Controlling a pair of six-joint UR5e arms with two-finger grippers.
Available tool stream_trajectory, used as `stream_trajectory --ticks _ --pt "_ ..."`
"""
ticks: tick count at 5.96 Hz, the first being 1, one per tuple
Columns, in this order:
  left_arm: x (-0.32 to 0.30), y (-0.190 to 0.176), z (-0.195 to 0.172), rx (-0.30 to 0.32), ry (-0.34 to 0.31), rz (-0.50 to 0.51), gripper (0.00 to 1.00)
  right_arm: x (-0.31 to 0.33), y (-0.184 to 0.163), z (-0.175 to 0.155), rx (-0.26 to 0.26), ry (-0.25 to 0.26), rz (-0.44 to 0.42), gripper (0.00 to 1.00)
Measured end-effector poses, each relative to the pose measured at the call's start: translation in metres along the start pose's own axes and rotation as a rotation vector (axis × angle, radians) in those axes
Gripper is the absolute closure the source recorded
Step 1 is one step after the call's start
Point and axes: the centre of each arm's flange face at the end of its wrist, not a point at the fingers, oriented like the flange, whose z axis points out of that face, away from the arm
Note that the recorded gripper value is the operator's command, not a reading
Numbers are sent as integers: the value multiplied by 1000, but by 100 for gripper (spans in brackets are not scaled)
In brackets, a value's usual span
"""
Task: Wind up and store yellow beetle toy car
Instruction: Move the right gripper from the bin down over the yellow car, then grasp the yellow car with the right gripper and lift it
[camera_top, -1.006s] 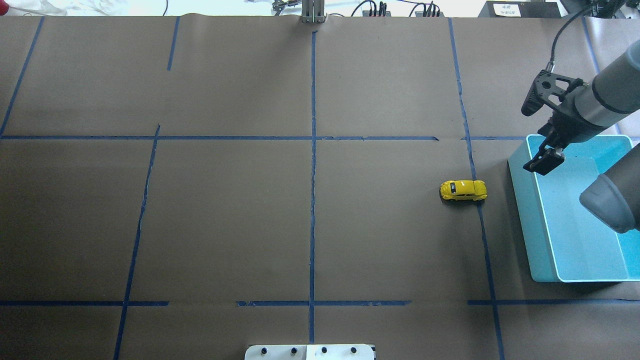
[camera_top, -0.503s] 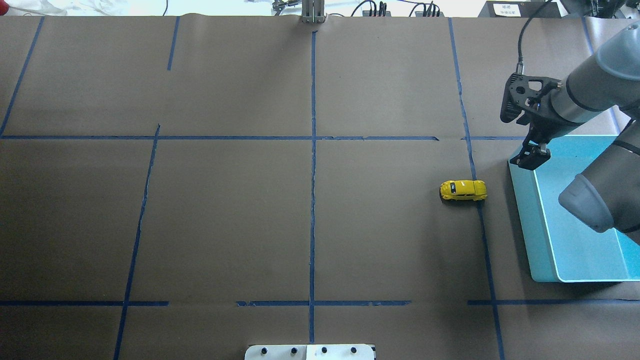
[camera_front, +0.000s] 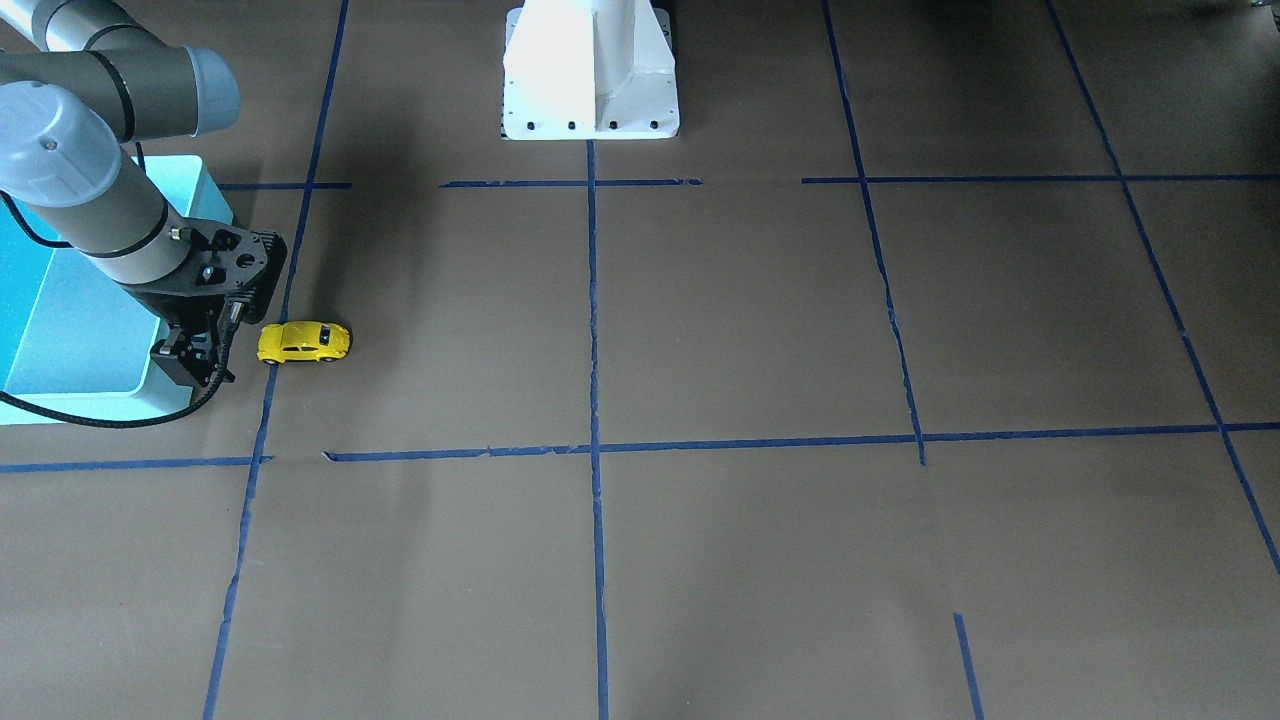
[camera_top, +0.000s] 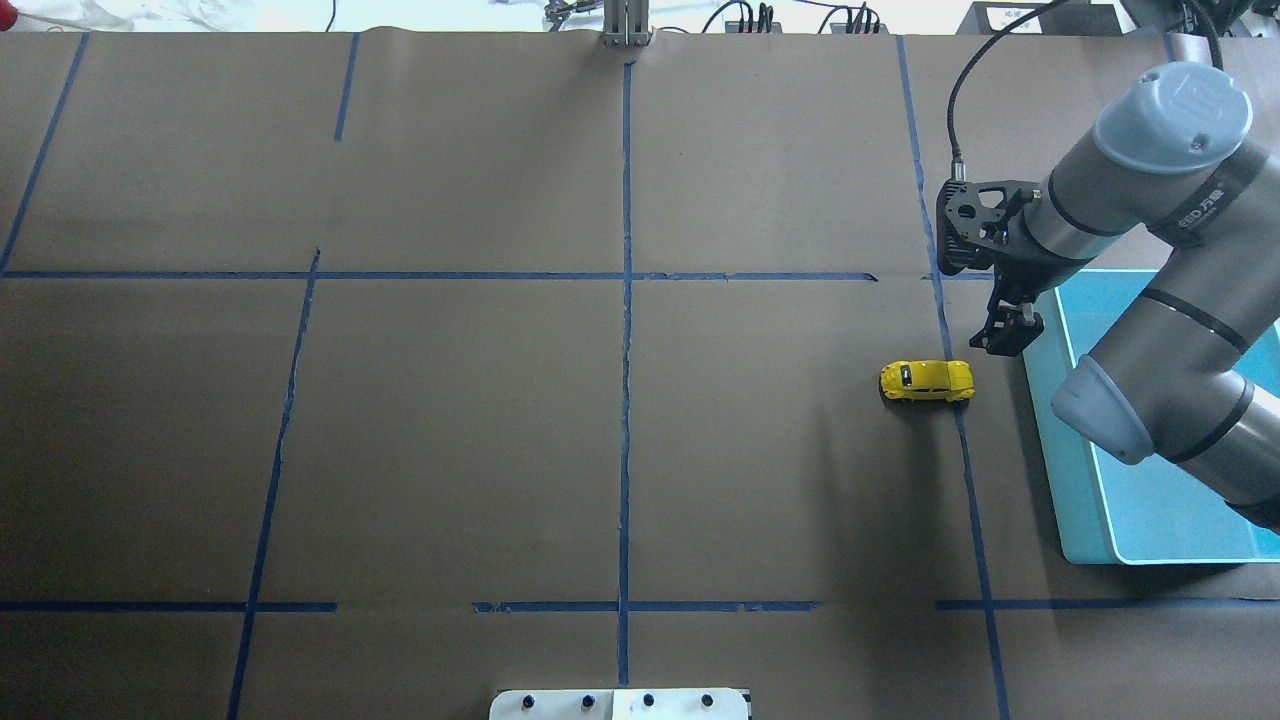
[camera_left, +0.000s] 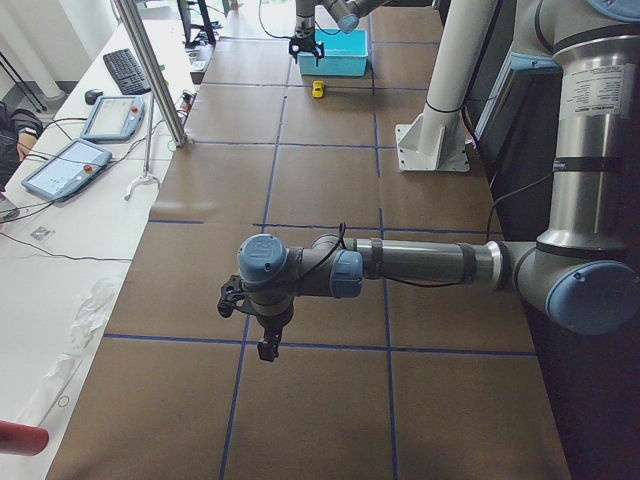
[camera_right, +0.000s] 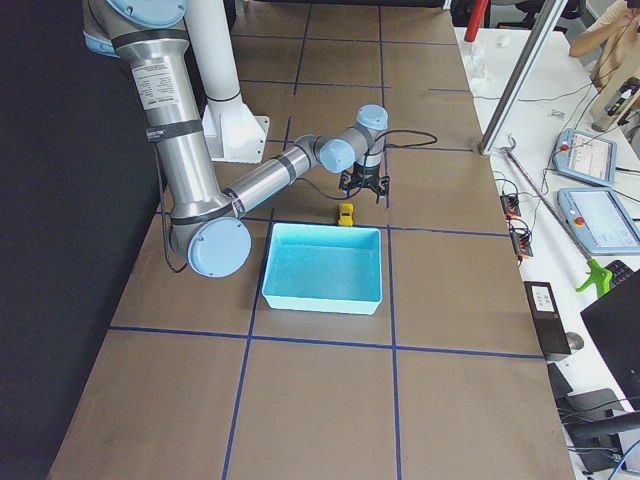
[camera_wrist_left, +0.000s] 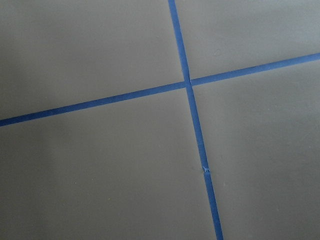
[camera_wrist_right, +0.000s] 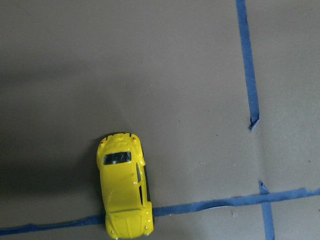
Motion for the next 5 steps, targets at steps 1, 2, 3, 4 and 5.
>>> stream_trajectory --ticks 1,2,3,4,5 --pt "-1 1 2 -4 3 -9 0 3 -9 17 15 -17 -17 0" --pt "-2 2 3 -6 5 -34 0 2 -12 35 44 -32 -42 0" --pt "-2 1 3 -6 4 -66 0 -3 -12 51 62 -43 -65 0" --pt "-2 1 3 -5 6 -77 0 -10 -13 62 65 -57 -77 0" --pt "-2 0 3 -6 10 -82 0 -15 -15 62 74 -61 -86 0"
